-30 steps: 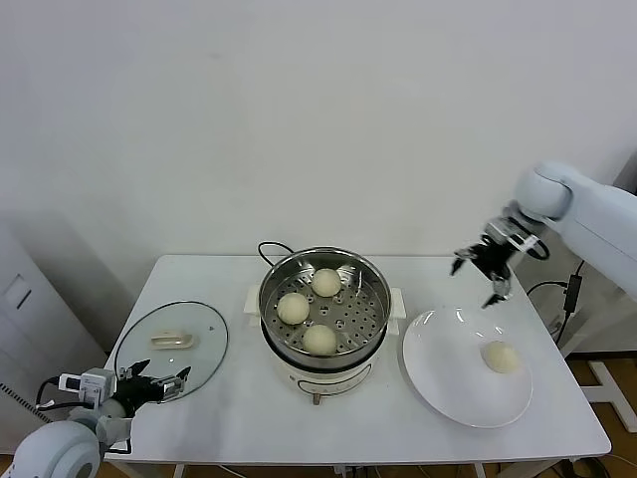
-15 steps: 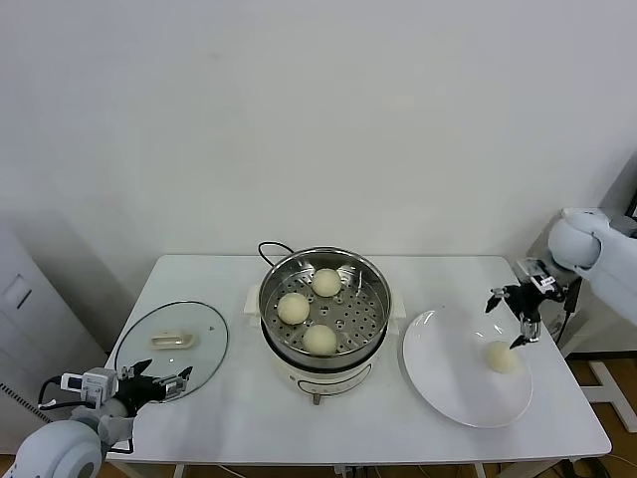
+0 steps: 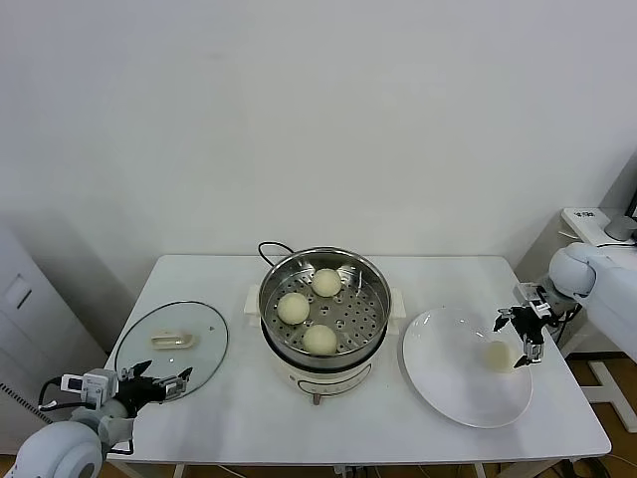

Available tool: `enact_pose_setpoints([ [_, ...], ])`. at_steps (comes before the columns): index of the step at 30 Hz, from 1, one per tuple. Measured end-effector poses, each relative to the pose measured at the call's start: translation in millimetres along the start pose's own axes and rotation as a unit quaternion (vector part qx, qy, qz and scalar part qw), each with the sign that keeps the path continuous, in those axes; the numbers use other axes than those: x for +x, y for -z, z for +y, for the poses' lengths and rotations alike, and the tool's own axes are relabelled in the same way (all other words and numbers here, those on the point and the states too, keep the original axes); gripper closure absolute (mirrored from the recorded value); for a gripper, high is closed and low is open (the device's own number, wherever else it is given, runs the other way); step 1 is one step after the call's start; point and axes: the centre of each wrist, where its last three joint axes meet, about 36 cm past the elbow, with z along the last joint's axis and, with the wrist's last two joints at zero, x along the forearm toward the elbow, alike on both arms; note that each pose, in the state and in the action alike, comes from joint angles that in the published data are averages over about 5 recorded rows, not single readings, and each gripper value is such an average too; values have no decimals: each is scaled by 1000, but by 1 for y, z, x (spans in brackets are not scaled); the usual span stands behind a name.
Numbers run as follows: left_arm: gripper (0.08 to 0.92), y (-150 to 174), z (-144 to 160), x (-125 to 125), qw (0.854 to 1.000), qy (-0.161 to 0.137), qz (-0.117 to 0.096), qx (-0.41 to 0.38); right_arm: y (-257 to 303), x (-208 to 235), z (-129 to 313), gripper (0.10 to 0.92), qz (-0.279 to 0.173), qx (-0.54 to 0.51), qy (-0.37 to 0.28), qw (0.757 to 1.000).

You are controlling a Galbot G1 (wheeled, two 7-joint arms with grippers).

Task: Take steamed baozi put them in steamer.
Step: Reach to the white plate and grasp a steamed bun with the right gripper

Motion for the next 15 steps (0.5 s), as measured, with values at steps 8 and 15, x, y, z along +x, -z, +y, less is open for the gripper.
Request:
enact_pose_setpoints([
  [8, 177, -1, -1, 0, 1000, 0, 1, 0, 0, -21, 0, 273, 8, -1, -2, 1000],
  [15, 177, -2, 0, 0, 1000, 1, 2, 0, 3, -31, -3, 451, 9, -1, -5, 1000],
])
